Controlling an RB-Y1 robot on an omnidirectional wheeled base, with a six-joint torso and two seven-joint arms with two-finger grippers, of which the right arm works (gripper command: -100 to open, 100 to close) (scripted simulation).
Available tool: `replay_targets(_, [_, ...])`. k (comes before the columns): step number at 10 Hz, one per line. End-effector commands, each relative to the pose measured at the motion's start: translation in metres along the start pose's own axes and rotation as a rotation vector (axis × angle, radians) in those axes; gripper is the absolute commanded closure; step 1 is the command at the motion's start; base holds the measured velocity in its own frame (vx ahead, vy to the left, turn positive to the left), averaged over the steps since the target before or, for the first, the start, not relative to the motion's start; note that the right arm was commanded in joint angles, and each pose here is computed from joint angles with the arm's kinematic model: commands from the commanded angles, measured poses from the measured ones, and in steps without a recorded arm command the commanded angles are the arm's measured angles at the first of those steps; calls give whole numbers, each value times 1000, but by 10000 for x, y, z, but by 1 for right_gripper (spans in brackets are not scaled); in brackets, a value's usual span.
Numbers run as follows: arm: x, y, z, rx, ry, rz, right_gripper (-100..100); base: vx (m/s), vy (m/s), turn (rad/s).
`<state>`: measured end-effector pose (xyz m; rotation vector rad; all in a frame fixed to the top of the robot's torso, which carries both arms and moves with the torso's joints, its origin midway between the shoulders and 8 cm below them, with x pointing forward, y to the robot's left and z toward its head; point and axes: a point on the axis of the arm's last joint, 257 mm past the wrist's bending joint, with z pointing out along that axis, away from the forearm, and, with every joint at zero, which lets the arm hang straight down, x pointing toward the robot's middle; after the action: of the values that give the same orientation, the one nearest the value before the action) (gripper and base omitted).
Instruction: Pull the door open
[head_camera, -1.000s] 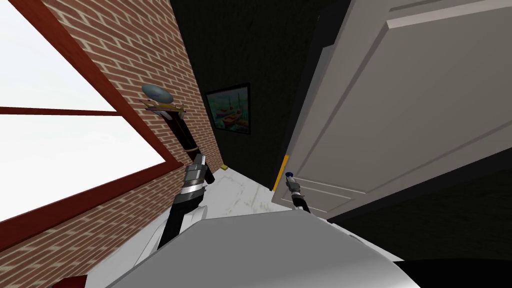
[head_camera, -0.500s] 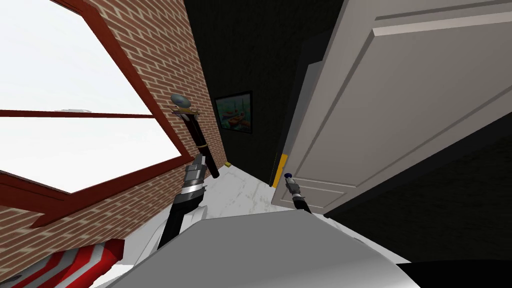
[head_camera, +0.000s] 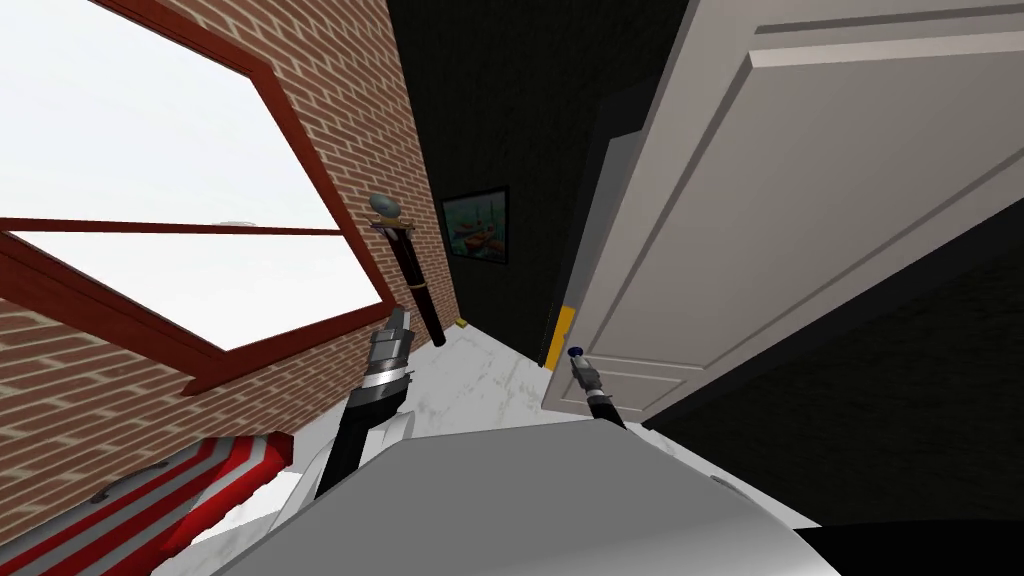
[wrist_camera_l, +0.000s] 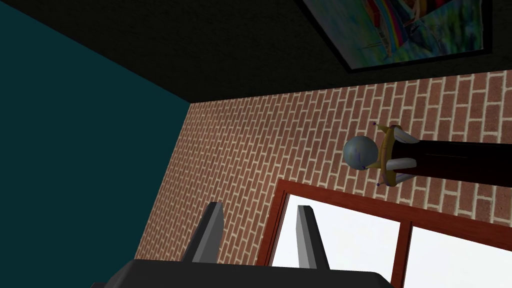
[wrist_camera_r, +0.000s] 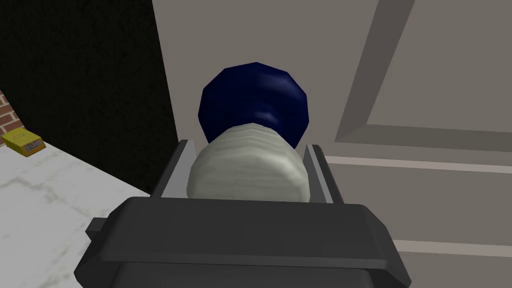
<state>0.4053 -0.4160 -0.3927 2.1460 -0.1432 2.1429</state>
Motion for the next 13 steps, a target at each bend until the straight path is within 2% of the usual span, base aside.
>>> replay_targets(1, [-8, -36, -67, 28, 0, 3, 100, -236, -48, 79])
replay_targets(5, [9, -81, -226, 109, 2, 7, 100, -269, -56, 105])
replay_targets(6, [5, -67, -185, 96, 2, 2, 100, -133, -24, 14])
replay_targets(7, [-17, -65, -279, 118, -2, 3, 100, -164, -59, 142])
replay_targets(13, [3, -28, -533, 193, 2, 6, 100, -214, -71, 132])
